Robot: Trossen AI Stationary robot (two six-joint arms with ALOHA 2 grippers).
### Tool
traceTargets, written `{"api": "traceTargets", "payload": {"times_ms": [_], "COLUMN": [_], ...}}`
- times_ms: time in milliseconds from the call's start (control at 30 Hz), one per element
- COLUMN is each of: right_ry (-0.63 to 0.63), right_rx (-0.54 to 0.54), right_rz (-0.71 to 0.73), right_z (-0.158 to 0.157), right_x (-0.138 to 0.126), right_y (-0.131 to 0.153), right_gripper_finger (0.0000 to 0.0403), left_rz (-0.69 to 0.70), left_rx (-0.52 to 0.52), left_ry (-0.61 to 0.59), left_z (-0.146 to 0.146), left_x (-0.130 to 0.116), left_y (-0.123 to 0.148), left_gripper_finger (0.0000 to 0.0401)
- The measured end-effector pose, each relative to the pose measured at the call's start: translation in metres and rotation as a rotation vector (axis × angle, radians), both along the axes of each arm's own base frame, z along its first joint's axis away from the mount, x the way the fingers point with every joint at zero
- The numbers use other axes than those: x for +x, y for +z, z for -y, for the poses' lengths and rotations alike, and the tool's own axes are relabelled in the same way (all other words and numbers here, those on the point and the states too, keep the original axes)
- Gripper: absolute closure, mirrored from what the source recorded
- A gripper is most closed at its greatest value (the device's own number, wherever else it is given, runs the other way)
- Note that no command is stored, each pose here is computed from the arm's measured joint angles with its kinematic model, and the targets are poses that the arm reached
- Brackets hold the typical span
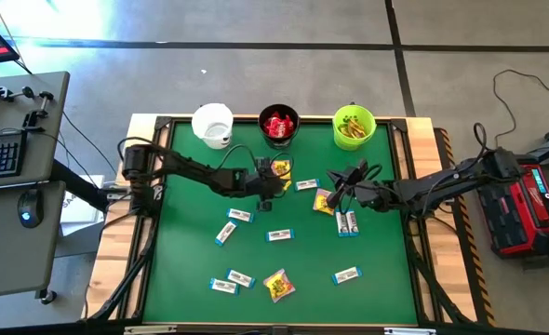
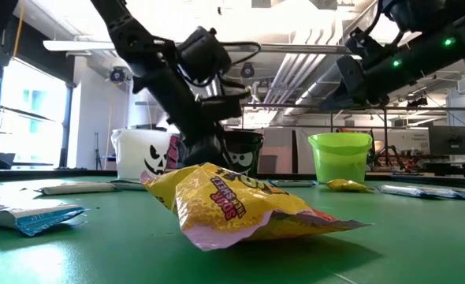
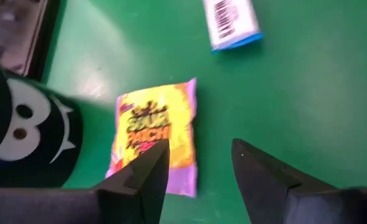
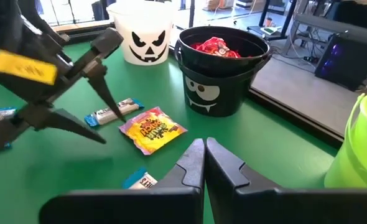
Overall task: Sort candy by brand, put in halloween buckets
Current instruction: Put the yellow candy into the green bucket
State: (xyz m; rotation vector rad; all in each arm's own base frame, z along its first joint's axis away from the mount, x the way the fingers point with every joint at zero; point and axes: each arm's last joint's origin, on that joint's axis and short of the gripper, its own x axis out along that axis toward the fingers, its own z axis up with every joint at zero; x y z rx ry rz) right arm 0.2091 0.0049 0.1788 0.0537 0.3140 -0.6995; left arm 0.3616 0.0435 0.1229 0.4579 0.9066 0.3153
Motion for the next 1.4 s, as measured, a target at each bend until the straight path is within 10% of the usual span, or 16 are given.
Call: {"api": "traceTargets", "payload": {"times_ms": [833,1200,1400], "right_ry": [-0.008,0.028,0.147], "right_rx": [0.015,0.031,0.118], "right_rz": [0.002,-0.009,-0.112], "right_z": [0.000,-0.001,-0.003], "right_x": [0.000,0.000,-0.003], "right_y": [-0.001,-0.002,-0.012], "right_gripper_finger": [0.0403,0.0403,0.0395], "left_rz": [-0.018,-0.031,-0.031], "left_rx": [-0.036,-0.044,-0.057], "left_ry": [0.071,0.043,0.012], "left_z": [-0.028,-0.035,-0.025], "left_x": [-0.003,-0.004,-0.004], "left_y": [-0.013,-0.013,-0.010], "left_gripper_finger": [0.0240,0.0391,0.0399]}}
